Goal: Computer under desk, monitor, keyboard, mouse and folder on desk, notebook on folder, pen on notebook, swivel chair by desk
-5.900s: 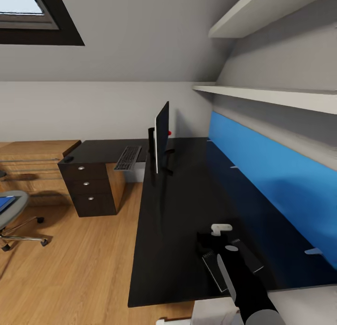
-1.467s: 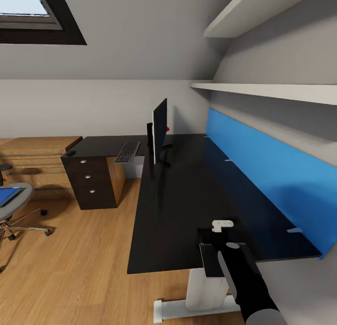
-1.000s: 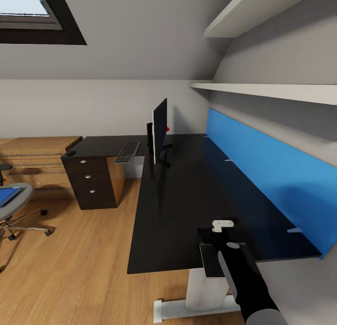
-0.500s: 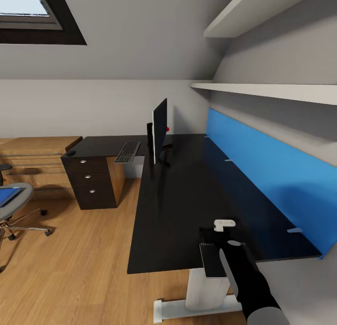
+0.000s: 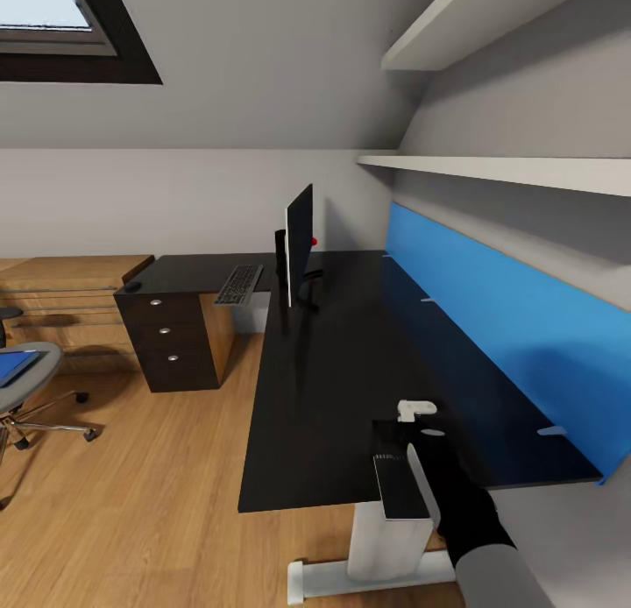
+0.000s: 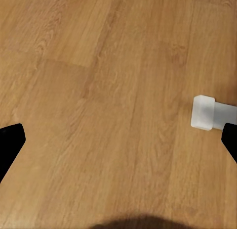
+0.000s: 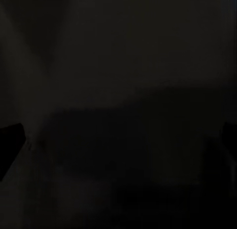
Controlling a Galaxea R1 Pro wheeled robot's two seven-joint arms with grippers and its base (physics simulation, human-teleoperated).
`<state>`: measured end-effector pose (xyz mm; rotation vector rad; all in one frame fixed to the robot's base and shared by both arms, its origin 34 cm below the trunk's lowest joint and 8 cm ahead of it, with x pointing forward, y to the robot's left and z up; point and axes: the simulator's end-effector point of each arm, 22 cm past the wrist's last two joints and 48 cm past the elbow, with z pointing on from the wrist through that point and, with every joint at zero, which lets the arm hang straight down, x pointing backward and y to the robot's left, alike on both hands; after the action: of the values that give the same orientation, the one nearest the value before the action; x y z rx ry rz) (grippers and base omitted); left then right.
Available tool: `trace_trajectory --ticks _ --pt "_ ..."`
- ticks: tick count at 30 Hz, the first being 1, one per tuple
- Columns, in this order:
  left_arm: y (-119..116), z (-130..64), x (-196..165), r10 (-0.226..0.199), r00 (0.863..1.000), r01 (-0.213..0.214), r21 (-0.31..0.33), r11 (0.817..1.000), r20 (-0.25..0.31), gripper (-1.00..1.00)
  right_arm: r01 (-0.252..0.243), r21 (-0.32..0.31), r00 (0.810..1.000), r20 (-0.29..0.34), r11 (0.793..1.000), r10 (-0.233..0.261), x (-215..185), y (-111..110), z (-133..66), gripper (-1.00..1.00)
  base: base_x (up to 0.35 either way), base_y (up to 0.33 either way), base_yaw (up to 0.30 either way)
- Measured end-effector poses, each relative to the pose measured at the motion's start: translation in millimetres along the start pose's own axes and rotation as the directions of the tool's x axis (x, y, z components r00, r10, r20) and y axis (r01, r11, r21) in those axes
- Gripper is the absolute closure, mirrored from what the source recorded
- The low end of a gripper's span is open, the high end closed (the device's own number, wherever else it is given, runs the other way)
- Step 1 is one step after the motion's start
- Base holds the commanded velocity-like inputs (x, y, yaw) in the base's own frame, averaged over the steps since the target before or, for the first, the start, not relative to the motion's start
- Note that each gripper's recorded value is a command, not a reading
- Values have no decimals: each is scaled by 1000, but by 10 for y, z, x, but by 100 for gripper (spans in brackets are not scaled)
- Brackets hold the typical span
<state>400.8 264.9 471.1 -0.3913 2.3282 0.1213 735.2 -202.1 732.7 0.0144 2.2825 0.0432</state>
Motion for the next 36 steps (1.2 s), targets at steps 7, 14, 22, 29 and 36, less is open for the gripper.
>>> trace_trajectory --ticks 7,14,22,29,36 --pt "2 0 0 -1 1000 1 -1 1000 0 -100 -5 0 1000 30 1000 5 -307 -7 -108 -100 0 0 0" --pt "1 1 0 -1 1000 1 0 1000 0 -100 -34 -9 997 63 999 35 -541 -36 -237 -100 -15 0 0" --pt "-3 2 2 1 1000 -1 1 1000 -1 -100 -103 -68 989 98 992 110 -727 30 -342 -100 -148 0 0" --pt "-7 2 3 2 1000 -2 3 1000 -1 -100 -129 -96 982 123 987 140 -843 49 -410 -100 -267 0 0" --pt "-7 3 7 2 1000 -2 3 1000 -3 -100 -134 -108 975 162 985 150 -982 46 -511 -100 -308 0 0"
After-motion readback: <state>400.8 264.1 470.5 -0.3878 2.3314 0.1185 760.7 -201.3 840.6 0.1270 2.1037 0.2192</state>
